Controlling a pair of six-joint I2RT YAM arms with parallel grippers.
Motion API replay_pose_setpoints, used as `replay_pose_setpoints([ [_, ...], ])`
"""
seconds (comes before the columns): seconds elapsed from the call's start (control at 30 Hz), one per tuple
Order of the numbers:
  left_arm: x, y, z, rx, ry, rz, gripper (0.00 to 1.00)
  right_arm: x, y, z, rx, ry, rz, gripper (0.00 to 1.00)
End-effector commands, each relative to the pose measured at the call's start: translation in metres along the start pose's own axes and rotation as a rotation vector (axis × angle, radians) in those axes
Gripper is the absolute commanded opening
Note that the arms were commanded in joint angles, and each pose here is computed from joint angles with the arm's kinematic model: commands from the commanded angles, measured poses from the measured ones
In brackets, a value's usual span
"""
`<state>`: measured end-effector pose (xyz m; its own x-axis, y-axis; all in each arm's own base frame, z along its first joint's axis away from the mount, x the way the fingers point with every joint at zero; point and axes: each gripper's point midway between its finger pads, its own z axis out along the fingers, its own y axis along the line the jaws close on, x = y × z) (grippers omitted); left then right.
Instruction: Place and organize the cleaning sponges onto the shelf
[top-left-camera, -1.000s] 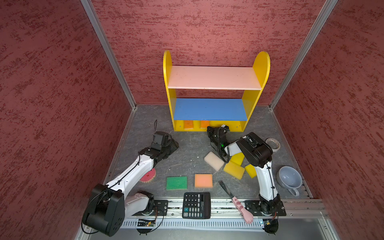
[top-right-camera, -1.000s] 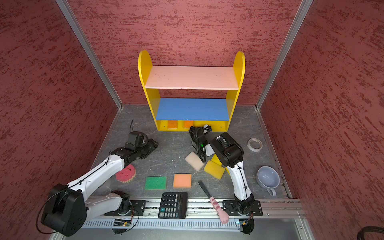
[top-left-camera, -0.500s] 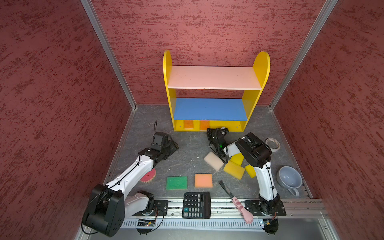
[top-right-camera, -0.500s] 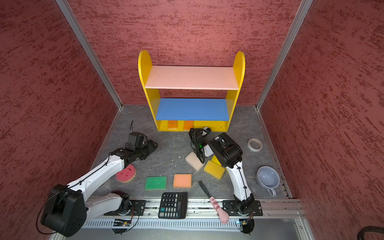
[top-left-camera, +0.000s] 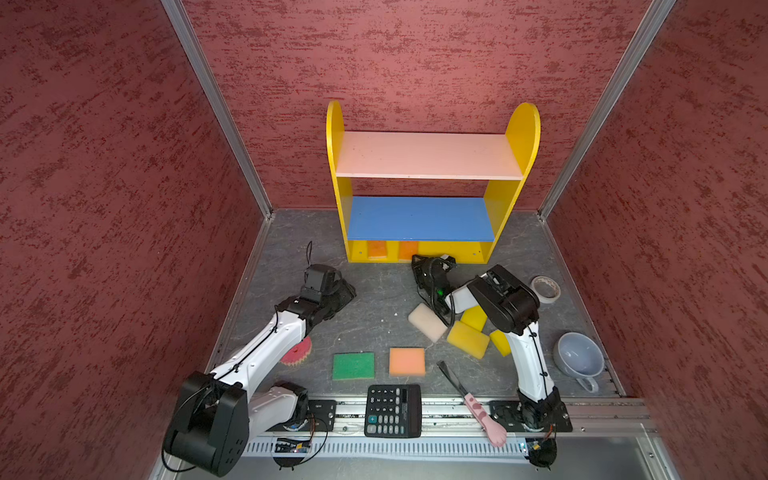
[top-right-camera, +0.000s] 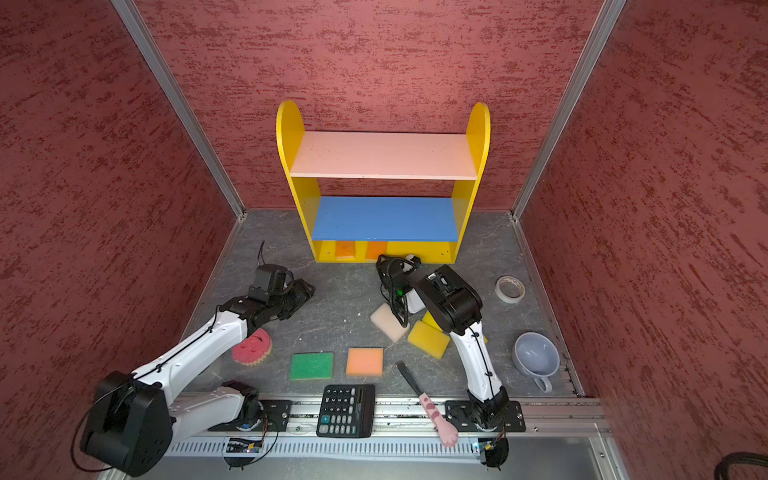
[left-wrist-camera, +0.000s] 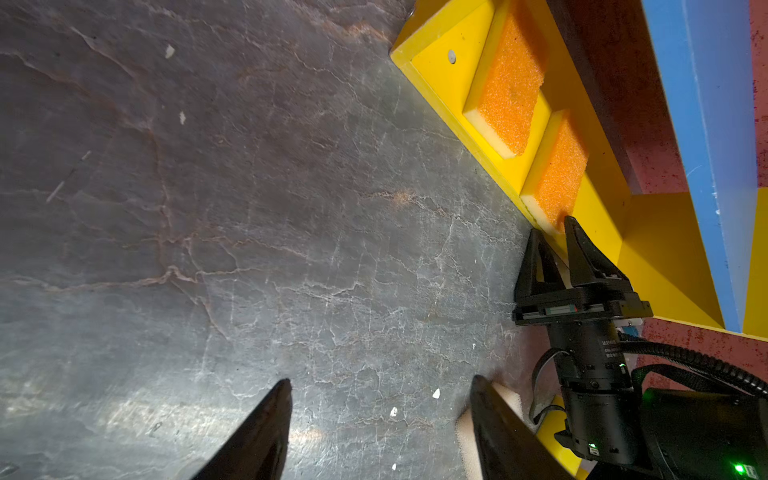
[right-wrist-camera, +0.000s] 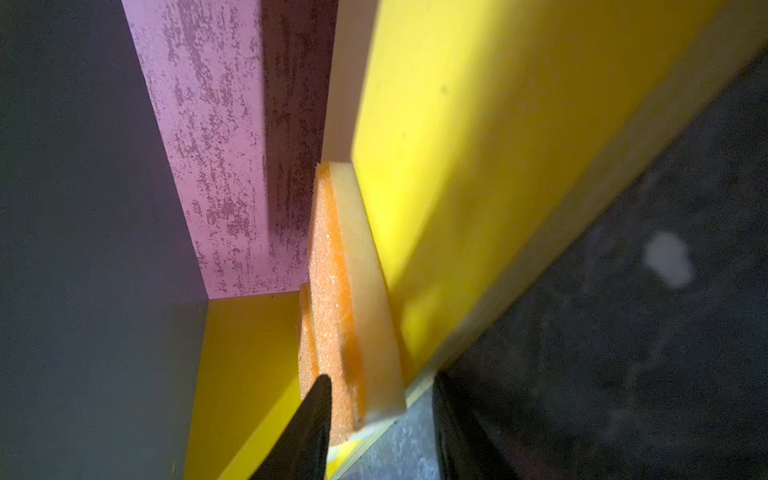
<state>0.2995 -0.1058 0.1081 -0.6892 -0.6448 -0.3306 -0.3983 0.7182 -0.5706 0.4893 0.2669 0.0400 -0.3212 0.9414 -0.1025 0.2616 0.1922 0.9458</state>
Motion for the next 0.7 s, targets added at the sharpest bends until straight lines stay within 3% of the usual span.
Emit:
replay_pose_setpoints([
  [0.0,0.001,0.006,-0.002,-0.01,0.0,0.015,0.68,-0.001,-0.011,-0.002,0.002,-0.004,0.07,0.42],
  [0.27,0.001,0.008,-0.003,-0.007,-0.005,0.011,0.68,0.002,-0.024,-0.018,0.007,0.039,0.075,0.41],
  [0.33,0.003,0.009,-0.002,-0.006,0.0,0.007,0.68,0.002,-0.028,-0.019,0.014,0.041,0.072,0.3],
  [0.4,0.003,0.01,-0.002,-0.007,0.003,0.007,0.68,0.003,-0.031,-0.018,0.016,0.045,0.072,0.07],
  [0.43,0.003,0.01,-0.002,-0.006,0.002,0.005,0.68,0.003,-0.033,-0.018,0.019,0.046,0.074,0.01],
  [0.67,0.002,0.012,-0.004,-0.01,-0.003,0.003,0.68,0.006,-0.039,-0.005,0.027,0.058,0.097,0.0],
])
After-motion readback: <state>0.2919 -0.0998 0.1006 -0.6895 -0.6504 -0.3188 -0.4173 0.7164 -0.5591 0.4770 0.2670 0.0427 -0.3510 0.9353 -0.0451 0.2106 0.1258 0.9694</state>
